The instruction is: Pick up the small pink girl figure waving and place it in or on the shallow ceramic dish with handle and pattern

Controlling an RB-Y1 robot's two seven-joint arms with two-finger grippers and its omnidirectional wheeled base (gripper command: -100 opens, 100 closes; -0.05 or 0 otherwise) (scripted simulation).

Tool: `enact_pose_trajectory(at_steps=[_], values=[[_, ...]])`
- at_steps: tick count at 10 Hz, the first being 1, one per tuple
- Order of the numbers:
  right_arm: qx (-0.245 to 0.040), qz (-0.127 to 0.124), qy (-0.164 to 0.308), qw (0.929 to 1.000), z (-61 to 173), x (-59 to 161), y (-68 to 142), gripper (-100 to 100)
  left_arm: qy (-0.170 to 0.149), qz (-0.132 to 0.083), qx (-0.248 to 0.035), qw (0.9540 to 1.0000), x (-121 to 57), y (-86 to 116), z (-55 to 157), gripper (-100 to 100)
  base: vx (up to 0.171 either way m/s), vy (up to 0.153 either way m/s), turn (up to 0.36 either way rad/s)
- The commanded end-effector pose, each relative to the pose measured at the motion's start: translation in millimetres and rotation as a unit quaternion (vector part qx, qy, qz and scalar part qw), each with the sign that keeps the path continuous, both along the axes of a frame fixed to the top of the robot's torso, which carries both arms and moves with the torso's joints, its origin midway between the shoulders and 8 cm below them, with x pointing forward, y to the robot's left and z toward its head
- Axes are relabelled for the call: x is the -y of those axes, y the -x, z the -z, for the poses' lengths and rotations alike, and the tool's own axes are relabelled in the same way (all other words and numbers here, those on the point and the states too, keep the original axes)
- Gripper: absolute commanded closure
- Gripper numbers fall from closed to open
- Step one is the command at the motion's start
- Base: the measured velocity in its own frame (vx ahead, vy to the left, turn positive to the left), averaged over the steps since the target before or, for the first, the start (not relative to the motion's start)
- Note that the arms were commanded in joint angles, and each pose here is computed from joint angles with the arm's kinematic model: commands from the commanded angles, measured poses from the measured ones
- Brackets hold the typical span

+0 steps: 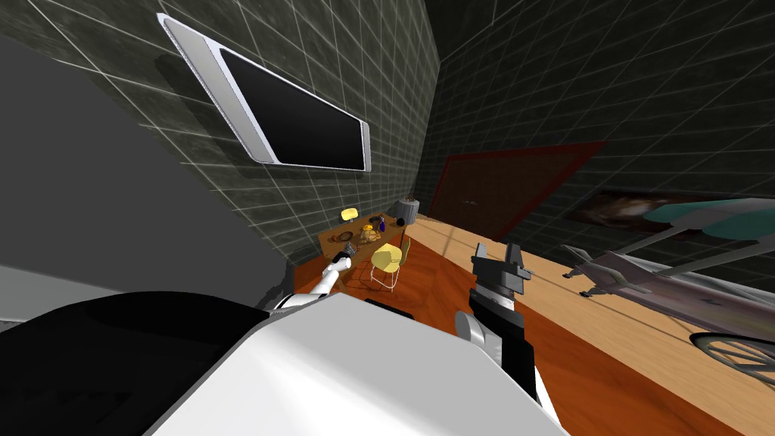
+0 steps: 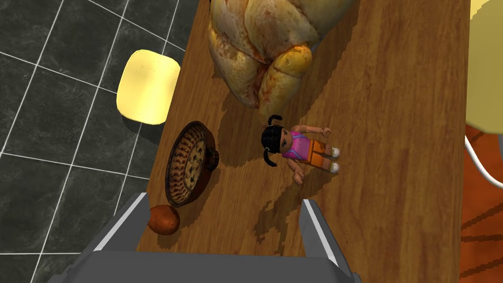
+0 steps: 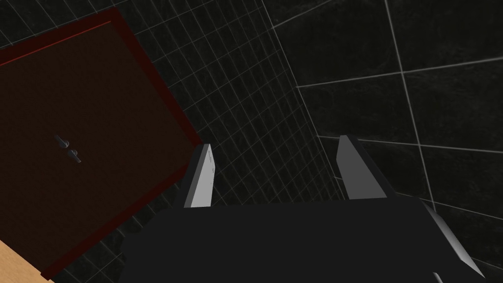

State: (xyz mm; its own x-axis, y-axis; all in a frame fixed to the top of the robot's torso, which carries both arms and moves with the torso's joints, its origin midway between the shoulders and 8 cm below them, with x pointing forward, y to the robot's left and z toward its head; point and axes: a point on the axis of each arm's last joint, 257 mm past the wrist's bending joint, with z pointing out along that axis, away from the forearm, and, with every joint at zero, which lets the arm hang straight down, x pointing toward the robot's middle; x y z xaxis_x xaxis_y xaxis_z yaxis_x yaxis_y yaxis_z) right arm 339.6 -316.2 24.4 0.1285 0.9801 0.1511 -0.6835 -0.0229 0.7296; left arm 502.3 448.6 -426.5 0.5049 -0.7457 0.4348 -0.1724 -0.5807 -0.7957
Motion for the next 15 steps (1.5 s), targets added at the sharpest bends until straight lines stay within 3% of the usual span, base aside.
enact_pose_trajectory(at_steps=[1, 5, 12, 13, 14, 15], values=[[0.000, 0.000, 0.000, 1.0000, 0.0, 0.0, 0.0, 0, 0.018, -0.005, -0.020, 0.9996, 1.8, -0.2, 12.5, -100, 0.032, -0.026, 0.009], [0.000, 0.000, 0.000, 1.0000, 0.0, 0.0, 0.0, 0, 0.049, -0.014, -0.053, 0.9973, 5.5, 0.3, 33.7, -100, 0.033, -0.009, 0.007], [0.000, 0.000, 0.000, 1.0000, 0.0, 0.0, 0.0, 0, 0.075, -0.022, -0.076, 0.9940, 7.9, -0.8, 44.7, -100, 0.033, 0.000, 0.007], [0.000, 0.000, 0.000, 1.0000, 0.0, 0.0, 0.0, 0, 0.076, -0.022, -0.077, 0.9940, 8.0, -0.8, 45.0, 0, 0.000, 0.000, 0.000], [0.000, 0.000, 0.000, 1.0000, 0.0, 0.0, 0.0, 0, 0.075, -0.030, -0.075, 0.9940, -4.7, 9.1, 46.2, -100, 0.025, -0.016, -0.074], [0.000, 0.000, 0.000, 1.0000, 0.0, 0.0, 0.0, 0, 0.074, -0.036, -0.072, 0.9940, -15.9, 16.7, 45.6, -100, 0.058, -0.029, -0.104]])
